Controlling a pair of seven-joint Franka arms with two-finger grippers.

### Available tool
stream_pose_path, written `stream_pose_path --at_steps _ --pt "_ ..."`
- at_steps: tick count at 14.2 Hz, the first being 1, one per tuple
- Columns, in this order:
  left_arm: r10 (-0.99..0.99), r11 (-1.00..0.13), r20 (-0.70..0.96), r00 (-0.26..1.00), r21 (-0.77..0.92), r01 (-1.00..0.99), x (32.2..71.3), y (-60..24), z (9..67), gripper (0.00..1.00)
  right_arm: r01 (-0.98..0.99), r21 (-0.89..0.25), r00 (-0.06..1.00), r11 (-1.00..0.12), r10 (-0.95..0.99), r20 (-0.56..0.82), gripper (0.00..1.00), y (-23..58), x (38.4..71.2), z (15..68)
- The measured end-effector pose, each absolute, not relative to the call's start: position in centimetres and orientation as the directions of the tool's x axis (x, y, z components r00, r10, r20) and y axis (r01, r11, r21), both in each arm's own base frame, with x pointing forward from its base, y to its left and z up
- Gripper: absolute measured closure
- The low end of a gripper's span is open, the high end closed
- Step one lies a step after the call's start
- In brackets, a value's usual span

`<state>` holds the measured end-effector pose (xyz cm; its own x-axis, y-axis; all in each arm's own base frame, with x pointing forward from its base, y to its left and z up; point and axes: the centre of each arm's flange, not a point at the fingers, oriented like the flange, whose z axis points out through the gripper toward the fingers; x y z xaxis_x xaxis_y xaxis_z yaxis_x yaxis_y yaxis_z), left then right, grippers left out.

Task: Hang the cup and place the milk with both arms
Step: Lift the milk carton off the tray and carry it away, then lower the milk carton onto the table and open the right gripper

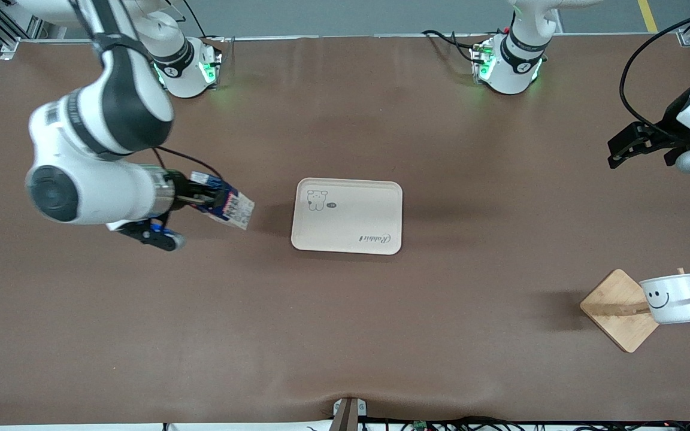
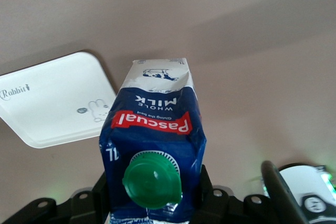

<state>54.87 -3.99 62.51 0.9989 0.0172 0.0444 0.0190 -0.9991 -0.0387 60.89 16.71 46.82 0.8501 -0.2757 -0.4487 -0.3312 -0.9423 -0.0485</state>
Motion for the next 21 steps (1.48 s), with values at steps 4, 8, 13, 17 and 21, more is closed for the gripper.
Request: stream_pose_path --at_steps 4,8,13,17,21 --pt "0.017 -0.999 0.040 0.999 -0.039 0.019 54.9 -4.0 62.3 0.00 -0.297 -0.067 0.859 -0.953 -0.236 -0.455 0.35 7.2 61.4 47.6" --pt "0.017 -0.999 0.037 0.999 -0.039 0.018 54.8 -4.0 62.1 0.00 -0.232 -0.093 0.870 -0.968 -0.163 -0.466 0.35 1.0 60.8 46.2" --pt "0.017 -0.999 0.035 0.999 -0.040 0.018 54.8 -4.0 62.1 0.00 -0.155 -0.108 0.883 -0.982 -0.089 -0.461 0.35 -5.9 60.0 44.0" --pt "0.017 -0.999 0.034 0.999 -0.040 0.018 54.8 -4.0 62.0 0.00 -0.085 -0.063 0.892 -0.994 -0.048 -0.449 0.35 -8.4 58.6 39.6" --pt "0.017 -0.999 0.034 0.999 -0.040 0.018 54.8 -4.0 62.0 0.00 -0.070 -0.058 0.894 -0.996 -0.037 -0.446 0.35 -11.3 55.8 34.4"
